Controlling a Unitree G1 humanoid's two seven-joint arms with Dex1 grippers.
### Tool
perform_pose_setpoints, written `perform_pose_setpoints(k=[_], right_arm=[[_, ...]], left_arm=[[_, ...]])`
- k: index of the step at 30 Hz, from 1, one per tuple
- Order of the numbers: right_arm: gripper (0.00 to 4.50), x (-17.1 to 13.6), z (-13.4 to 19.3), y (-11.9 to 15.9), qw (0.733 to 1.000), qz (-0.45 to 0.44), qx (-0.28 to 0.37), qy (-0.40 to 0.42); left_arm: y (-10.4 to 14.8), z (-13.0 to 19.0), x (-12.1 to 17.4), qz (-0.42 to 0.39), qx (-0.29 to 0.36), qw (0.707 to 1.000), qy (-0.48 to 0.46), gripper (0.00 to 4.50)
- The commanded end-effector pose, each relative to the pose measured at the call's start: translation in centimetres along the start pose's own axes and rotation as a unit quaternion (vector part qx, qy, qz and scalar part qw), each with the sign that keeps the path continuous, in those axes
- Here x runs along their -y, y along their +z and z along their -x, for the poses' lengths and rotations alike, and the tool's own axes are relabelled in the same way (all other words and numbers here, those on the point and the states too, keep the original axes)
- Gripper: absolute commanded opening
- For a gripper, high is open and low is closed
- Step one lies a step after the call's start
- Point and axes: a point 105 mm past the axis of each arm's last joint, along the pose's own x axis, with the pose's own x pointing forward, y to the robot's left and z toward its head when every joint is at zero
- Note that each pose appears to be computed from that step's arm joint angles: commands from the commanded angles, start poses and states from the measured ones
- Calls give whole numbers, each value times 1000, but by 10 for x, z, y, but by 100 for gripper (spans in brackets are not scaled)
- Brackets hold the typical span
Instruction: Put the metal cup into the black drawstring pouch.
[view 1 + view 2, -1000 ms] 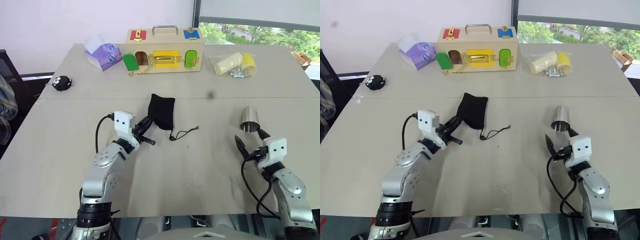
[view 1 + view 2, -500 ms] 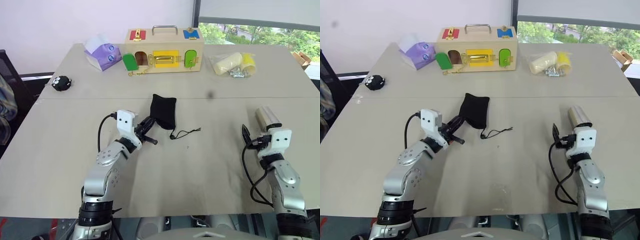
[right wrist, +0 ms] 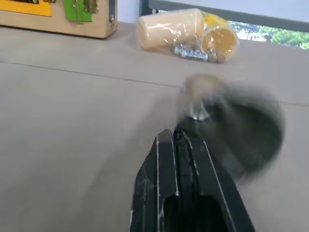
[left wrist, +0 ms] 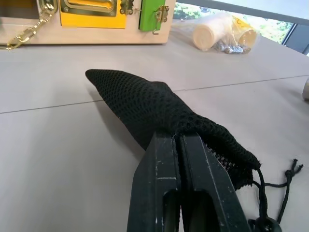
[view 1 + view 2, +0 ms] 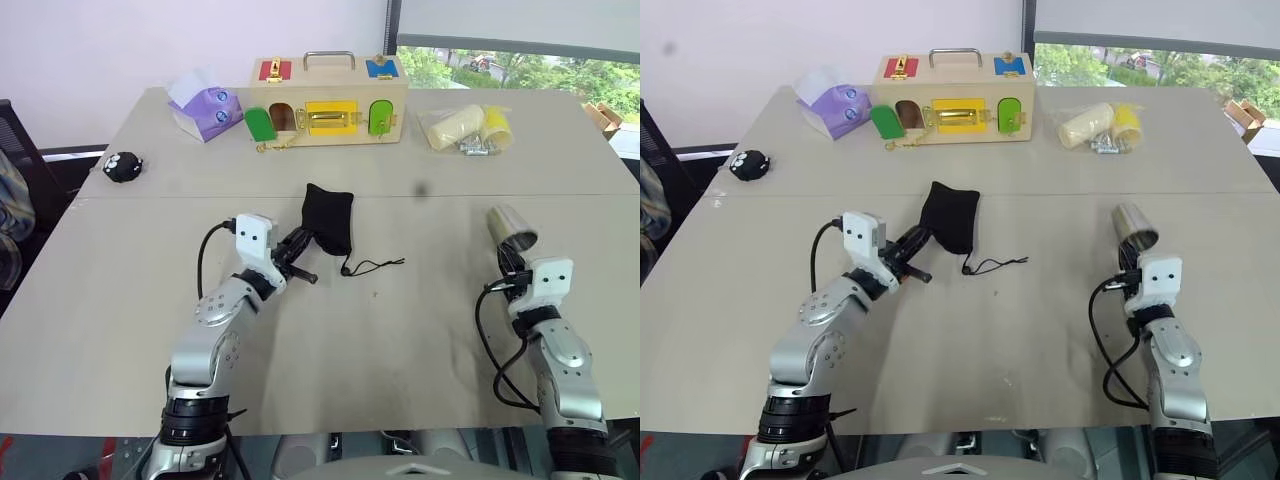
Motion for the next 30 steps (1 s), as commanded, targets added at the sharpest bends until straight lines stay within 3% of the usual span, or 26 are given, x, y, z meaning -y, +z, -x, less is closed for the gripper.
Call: perform_pose_setpoints(k=[1, 11, 16, 24, 26, 28, 30], right_arm=[[2, -1, -4, 20, 999, 16, 38, 2], [2, 2, -5, 14, 1000, -11, 16, -13], [217, 6, -10, 10, 999, -12, 6, -29], [217, 5, -21, 10, 998, -47, 8, -42], [133, 7, -24, 9, 997, -55, 8, -52], [19, 9, -27, 9, 996, -64, 9, -60], [8, 9, -28, 9, 995, -69, 10, -64]], left_arm=[[13, -5, 6, -11, 20, 1000, -14, 0], [14, -6, 7, -14, 16, 1000, -20, 0], [13, -6, 7, -14, 14, 1000, -20, 0], [12, -3, 5, -16, 13, 1000, -15, 0], [12, -3, 5, -16, 13, 1000, -14, 0], [12, -3, 5, -16, 13, 1000, -14, 0], [13, -4, 5, -17, 14, 1000, -14, 0]])
